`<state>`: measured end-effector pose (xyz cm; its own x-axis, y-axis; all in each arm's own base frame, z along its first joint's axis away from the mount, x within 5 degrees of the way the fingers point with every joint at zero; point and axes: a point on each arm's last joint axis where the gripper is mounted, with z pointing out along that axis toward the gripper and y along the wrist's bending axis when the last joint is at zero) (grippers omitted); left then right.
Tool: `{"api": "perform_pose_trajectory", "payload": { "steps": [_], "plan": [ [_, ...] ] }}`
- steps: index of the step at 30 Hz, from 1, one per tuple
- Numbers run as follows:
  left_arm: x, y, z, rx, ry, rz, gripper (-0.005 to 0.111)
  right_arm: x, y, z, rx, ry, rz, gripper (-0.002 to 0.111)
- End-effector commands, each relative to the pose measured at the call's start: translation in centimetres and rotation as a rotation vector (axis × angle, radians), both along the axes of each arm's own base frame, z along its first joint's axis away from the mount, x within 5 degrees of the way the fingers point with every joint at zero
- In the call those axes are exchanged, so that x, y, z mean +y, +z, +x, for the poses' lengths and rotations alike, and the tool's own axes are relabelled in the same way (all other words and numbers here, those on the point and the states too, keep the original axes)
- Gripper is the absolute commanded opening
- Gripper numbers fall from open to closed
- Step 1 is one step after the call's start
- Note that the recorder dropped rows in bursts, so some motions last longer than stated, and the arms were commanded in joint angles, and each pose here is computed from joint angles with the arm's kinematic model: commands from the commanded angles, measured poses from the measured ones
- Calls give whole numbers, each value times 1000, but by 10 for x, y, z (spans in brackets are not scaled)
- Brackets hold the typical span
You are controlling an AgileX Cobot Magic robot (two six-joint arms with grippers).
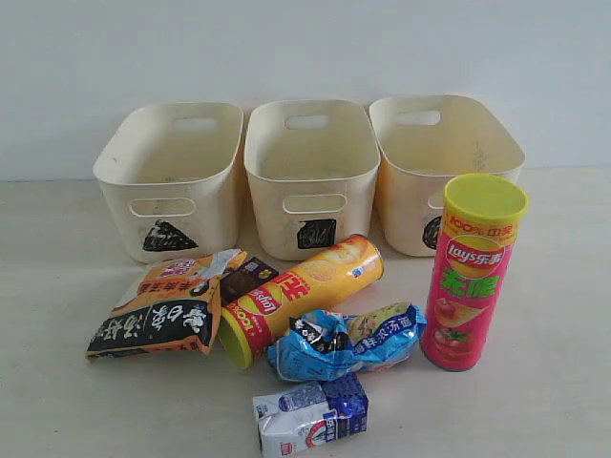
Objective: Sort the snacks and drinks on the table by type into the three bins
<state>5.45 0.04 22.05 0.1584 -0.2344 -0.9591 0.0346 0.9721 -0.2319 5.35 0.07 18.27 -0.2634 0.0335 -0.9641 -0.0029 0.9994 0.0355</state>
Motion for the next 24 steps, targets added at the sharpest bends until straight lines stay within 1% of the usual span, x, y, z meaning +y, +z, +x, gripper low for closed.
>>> {"api": "perform_pose_trajectory", "payload": {
  "steps": [1, 5, 7, 10, 12, 14, 16, 20, 24],
  "plan": [
    [1, 6, 0, -73, -9, -62, 4, 0, -1, 0, -5, -4, 6, 1],
    [1, 13, -3, -158, -8, -87, 4, 0, -1, 0, -5, -4, 6, 1],
    [2, 17, -4, -205, -4, -83, 4, 0, -1, 0, -5, -4, 6, 1],
    [2, 24, -7, -280, 22, 25, 4, 0, -1, 0, -5, -4, 6, 1],
    [2, 30, -7, -297, 14, -10, 4, 0, -1, 0, -5, -4, 6, 1],
    [2, 41, -5, -291, 4, -39, 4, 0, -1, 0, -5, -4, 6, 1],
    [2, 52, 0, -280, 3, -42, 4, 0, -1, 0, -5, -4, 6, 1],
    [1, 79, 15, -253, -16, -97, 4, 0, -1, 0, -5, -4, 6, 1],
    [-2, 104, 38, -181, -24, -29, 4, 0, -1, 0, -5, -4, 6, 1]
  ]
}}
